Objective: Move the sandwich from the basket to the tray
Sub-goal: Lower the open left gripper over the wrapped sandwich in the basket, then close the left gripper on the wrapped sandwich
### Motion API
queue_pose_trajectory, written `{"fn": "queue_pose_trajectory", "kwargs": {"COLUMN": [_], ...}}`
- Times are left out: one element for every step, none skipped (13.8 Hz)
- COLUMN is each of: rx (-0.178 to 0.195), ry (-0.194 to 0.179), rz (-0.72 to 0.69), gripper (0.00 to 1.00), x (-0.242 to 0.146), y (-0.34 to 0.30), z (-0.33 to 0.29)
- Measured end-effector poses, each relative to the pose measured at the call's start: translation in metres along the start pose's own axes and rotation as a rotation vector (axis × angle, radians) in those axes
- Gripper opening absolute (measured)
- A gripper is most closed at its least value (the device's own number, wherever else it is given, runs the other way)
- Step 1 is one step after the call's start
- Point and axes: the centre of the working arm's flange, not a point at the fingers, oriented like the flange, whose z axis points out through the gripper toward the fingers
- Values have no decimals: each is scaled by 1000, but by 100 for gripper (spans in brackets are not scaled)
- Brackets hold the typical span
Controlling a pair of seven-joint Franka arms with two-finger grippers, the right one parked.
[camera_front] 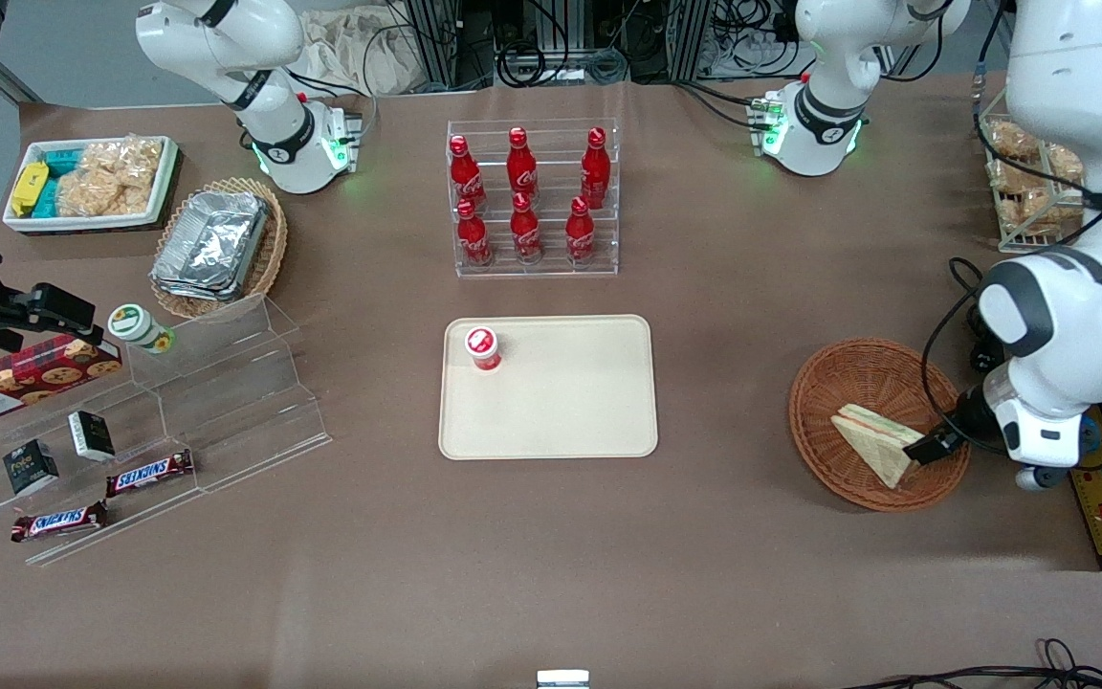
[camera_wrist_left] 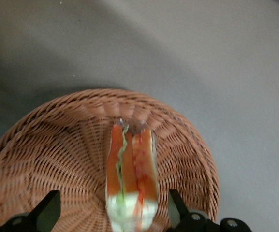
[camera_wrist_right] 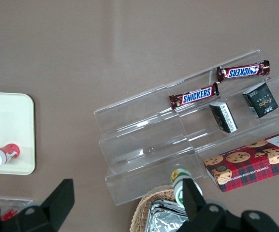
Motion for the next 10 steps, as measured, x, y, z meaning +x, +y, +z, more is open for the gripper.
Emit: {"fn": "queue_pose_trajectory", "kwargs": {"rx": [-2, -4, -8, -15, -19, -19, -18, -17, -16, -16], "ry": [9, 15, 20, 23, 23, 22, 18, 17, 16, 16], "rz": [-19, -40, -60, -77, -83, -83, -83, -82, -80, -78], "gripper": [100, 100, 100, 100, 100, 100, 100, 94, 94, 87], "x": [0, 0, -1, -2, -3, -6, -8, -9, -10, -10], "y": [0, 1, 2, 4, 6, 9, 11, 12, 12, 12], "z": [9, 16, 21, 25, 29, 33, 37, 38, 39, 39]}}
